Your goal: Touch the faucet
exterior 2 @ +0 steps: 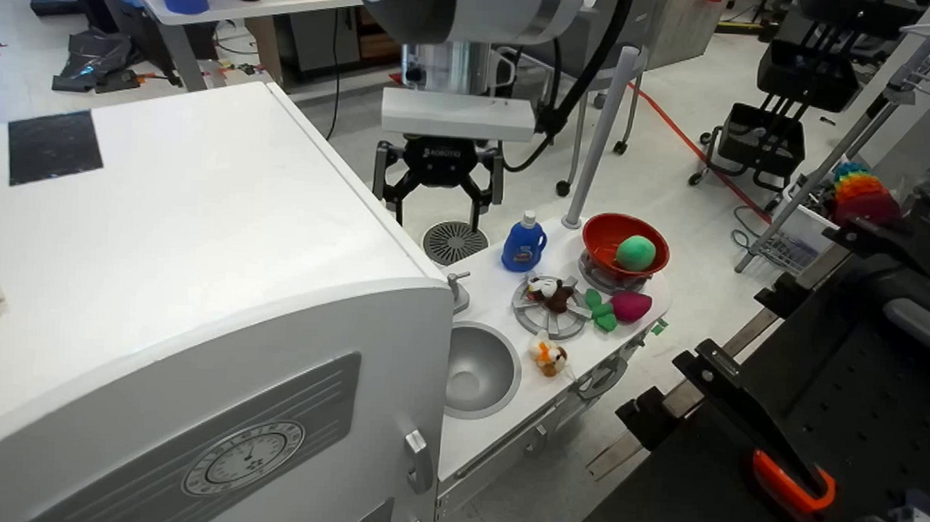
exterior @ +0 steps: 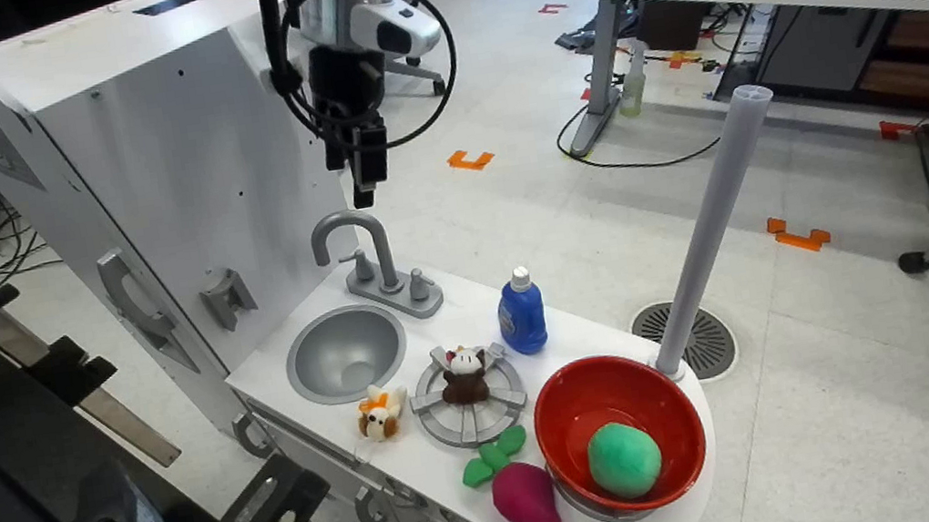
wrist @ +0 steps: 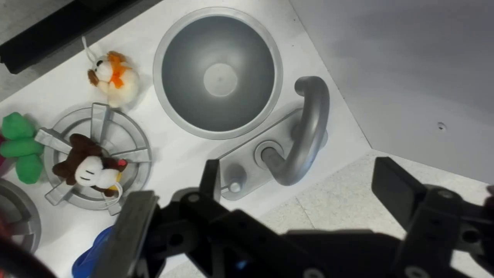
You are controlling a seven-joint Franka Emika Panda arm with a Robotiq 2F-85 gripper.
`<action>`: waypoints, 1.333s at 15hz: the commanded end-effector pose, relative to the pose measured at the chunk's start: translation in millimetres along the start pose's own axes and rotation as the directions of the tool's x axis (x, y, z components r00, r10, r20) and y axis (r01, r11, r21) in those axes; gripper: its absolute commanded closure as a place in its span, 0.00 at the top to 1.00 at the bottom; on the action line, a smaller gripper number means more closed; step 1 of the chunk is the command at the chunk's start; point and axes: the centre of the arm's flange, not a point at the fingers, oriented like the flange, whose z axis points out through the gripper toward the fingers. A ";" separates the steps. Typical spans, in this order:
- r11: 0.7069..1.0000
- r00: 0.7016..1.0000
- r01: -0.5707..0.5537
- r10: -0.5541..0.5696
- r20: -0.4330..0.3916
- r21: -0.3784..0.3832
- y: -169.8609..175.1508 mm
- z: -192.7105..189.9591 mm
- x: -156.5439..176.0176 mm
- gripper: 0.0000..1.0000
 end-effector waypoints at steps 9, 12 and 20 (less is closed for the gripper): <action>0.998 1.000 -0.013 0.011 -0.024 -0.065 -28.0 62.5 15.4 1.00; 0.998 1.000 -0.006 0.005 -0.010 -0.062 -25.3 79.2 16.0 1.00; 0.981 0.986 -0.110 0.128 0.107 -0.158 -15.1 106.6 7.4 1.00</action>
